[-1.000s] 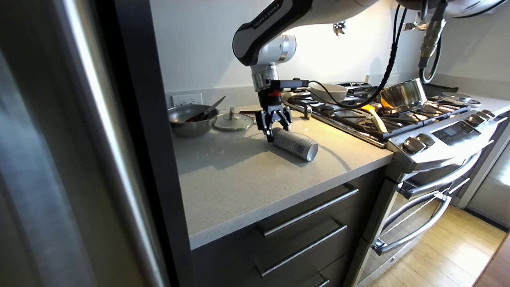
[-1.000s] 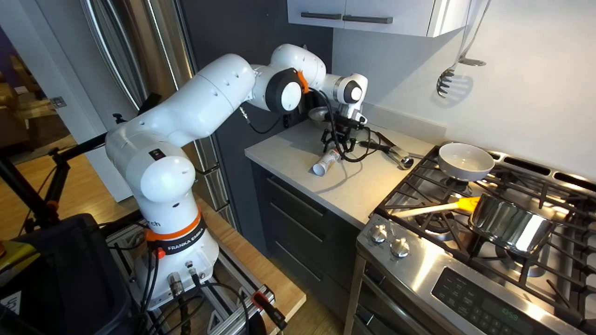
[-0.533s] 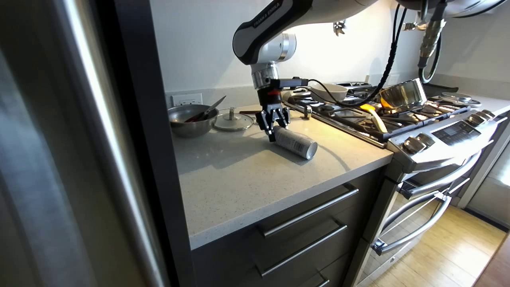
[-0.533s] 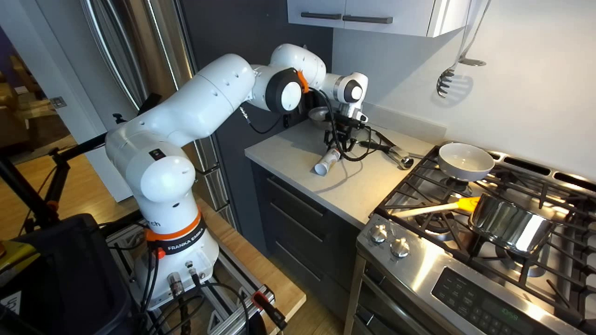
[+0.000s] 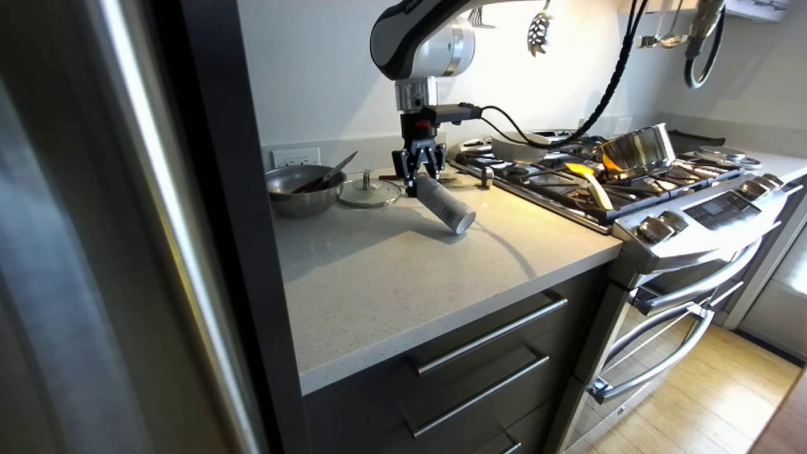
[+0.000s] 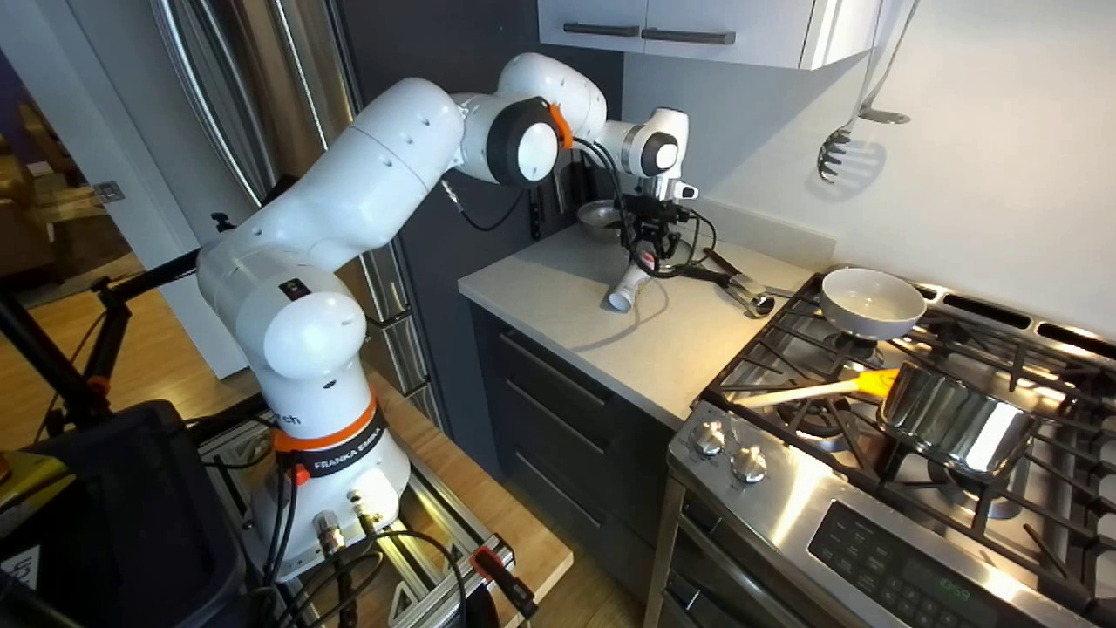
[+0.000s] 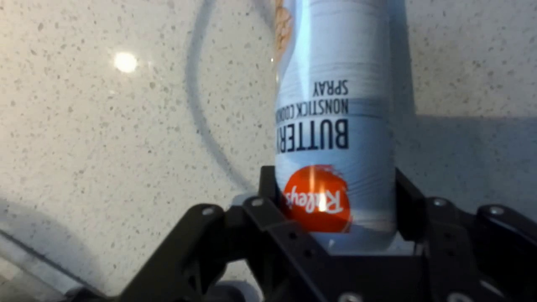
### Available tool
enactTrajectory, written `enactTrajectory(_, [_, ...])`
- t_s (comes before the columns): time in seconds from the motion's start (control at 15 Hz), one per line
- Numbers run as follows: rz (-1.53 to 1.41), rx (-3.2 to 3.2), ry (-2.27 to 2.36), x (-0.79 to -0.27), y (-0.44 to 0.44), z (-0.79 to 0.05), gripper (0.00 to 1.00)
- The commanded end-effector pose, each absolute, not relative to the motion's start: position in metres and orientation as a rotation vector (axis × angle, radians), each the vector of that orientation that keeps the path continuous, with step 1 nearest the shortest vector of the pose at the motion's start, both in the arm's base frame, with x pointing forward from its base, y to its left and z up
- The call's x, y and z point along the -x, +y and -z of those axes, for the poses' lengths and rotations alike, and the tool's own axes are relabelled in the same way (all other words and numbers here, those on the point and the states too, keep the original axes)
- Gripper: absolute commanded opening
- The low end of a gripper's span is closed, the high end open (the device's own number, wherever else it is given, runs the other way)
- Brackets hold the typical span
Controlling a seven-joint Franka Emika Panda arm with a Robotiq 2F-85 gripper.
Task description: Pick up the fallen whipped cream container and place it the right way up on the kitchen counter
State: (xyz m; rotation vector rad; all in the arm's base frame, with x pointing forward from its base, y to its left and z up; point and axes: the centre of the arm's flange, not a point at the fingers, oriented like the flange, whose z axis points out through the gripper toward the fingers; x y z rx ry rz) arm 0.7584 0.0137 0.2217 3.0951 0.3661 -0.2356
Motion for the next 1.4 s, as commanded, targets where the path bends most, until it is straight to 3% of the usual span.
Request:
enactTrajectory(0.0, [0.067,-3.121,0.275,-0.699,0.012,-0.248,0.38])
enactTrajectory(0.73, [-0.502,-3.061,0.050,-0.644,0.027,-0.280,0.38])
enactTrajectory(1.33, [-0.799,-2.839,-0.302,-0.588,0.011,-0.278,0.38])
